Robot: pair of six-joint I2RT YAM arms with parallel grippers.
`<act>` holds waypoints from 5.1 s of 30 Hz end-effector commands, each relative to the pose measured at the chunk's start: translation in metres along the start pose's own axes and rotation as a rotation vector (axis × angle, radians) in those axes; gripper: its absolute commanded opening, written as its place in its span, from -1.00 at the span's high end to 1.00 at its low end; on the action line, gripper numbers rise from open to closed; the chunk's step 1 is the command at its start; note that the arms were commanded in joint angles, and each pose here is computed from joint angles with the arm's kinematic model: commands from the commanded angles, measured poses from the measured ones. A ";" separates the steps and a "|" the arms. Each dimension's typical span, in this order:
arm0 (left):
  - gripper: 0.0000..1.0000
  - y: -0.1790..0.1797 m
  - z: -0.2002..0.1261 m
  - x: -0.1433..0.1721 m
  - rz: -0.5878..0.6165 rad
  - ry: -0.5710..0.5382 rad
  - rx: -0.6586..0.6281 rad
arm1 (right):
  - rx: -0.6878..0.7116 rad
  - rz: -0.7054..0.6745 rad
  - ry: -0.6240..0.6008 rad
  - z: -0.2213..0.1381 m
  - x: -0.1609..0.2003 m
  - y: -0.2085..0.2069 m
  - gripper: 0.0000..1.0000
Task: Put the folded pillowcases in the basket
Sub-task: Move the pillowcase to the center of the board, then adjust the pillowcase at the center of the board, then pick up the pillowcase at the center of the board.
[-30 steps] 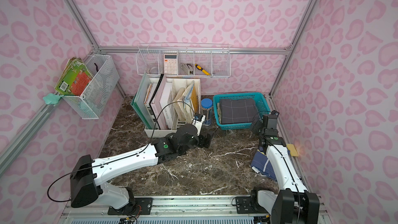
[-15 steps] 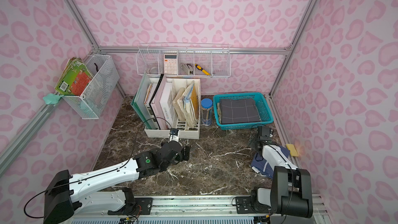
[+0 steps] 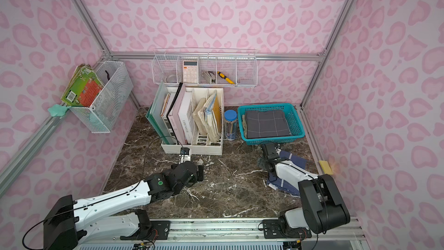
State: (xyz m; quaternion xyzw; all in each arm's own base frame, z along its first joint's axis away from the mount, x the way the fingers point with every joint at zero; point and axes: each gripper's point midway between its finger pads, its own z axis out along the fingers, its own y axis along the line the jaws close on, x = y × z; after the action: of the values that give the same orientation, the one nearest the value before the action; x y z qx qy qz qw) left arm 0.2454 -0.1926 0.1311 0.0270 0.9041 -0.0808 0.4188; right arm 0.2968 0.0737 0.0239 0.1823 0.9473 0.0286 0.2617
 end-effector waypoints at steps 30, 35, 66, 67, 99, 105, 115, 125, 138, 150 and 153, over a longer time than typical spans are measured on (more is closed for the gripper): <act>-0.98 0.005 0.007 0.014 -0.009 0.057 -0.032 | -0.044 -0.240 0.085 0.007 0.006 0.042 -0.65; -0.98 0.012 0.005 0.011 -0.028 0.047 -0.044 | -0.165 -0.389 0.104 -0.004 0.041 0.088 -0.53; -0.44 -0.142 0.069 -0.005 0.098 0.340 0.380 | -0.433 -0.246 0.055 -0.080 0.096 0.058 -0.20; -0.43 -0.150 0.072 -0.007 0.102 0.344 0.396 | -0.436 -0.237 0.048 -0.080 0.097 0.055 -0.19; -0.05 -0.171 0.055 0.103 0.208 0.569 0.407 | -0.325 -0.097 0.057 -0.035 0.017 0.018 -0.28; -0.31 -0.161 0.054 0.055 0.163 0.462 0.362 | -0.274 -0.128 0.003 -0.044 0.000 0.013 -0.33; -0.46 -0.162 0.101 0.033 0.159 0.492 0.237 | -0.210 -0.047 -0.058 -0.056 0.004 -0.012 -0.35; -0.67 -0.161 0.131 0.035 0.143 0.533 0.180 | -0.206 0.037 -0.017 -0.043 0.029 -0.024 -0.35; 0.11 -0.170 0.145 0.052 0.129 0.599 0.223 | -0.252 0.025 0.071 -0.027 0.050 -0.015 0.09; 0.98 -0.185 0.115 0.015 0.115 0.488 0.282 | -0.262 -0.007 -0.039 -0.048 0.013 -0.005 1.00; 1.00 -0.190 0.104 -0.002 0.122 0.429 0.292 | -0.256 -0.011 -0.112 -0.064 -0.006 -0.005 1.00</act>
State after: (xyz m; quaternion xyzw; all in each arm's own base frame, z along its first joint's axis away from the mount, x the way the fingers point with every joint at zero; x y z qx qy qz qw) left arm 0.2977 -0.3955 0.0746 0.1588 0.9536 -0.1760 0.1858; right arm 0.2642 0.0776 0.0682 0.1478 0.9241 0.1593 0.3143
